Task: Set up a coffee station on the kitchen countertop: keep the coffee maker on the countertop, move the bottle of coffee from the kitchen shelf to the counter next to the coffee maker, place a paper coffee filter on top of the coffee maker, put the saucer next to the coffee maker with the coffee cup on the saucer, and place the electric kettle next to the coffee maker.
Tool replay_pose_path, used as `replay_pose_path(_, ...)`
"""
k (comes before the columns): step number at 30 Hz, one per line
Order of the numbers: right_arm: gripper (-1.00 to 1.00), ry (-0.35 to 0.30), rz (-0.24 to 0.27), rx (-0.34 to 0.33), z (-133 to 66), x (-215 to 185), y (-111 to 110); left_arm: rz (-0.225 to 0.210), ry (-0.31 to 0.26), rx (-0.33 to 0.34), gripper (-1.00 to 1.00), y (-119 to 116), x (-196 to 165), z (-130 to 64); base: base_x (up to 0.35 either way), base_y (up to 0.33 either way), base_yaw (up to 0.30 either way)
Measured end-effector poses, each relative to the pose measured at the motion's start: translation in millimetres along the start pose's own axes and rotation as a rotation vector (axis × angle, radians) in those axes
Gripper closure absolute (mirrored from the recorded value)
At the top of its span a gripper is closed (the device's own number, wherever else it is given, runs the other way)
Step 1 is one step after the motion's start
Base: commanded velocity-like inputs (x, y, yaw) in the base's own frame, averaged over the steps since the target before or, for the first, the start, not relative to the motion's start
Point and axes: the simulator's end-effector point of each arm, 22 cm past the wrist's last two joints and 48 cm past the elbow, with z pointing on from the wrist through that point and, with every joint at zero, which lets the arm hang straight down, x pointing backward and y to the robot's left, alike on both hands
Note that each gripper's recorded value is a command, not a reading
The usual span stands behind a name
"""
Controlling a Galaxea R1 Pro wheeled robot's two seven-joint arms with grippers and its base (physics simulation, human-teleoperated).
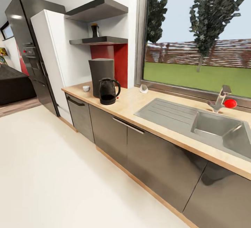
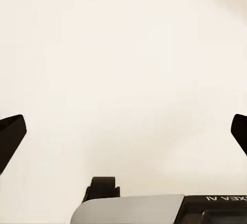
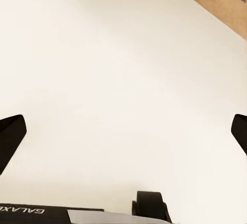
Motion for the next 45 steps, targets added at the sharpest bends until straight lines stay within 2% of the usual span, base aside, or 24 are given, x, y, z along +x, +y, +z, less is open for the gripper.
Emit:
replay_pose_path(7,-1.00,-0.120,-0.002,-0.003,-1.5,-26,3,-0.002,0.000,-0.004,-1.00,2,0,0.0,0.317,0.105,0.000)
replay_pose_path(10,-1.00,-0.139,0.000,-0.007,-2.2,-30,6,-0.016,-0.001,-0.011,-1.00,6,0,0.0,0.317,0.106,0.000)
replay_pose_path(15,-1.00,-0.125,0.010,-0.022,-2.6,-21,19,-0.034,-0.001,-0.017,-1.00,8,0,-0.1,0.317,0.106,0.000)
replay_pose_path(24,-1.00,-0.080,0.014,-0.031,-4.1,0,25,-0.038,0.034,-0.014,-1.00,6,17,-1.0,0.307,0.156,0.000)
replay_pose_path(42,-1.00,-0.082,0.011,-0.037,-4.1,0,27,-0.032,0.036,-0.008,-1.00,4,18,-1.0,0.274,0.225,0.000)
replay_pose_path(44,-1.00,-0.090,0.008,-0.050,-3.9,-4,30,-0.032,0.036,-0.008,-1.00,4,18,-1.0,0.212,0.092,0.000)
replay_pose_path(45,-1.00,-0.108,-0.002,-0.084,-3.7,-13,38,-0.032,0.036,-0.008,-1.00,4,17,-0.9,0.137,0.057,0.000)
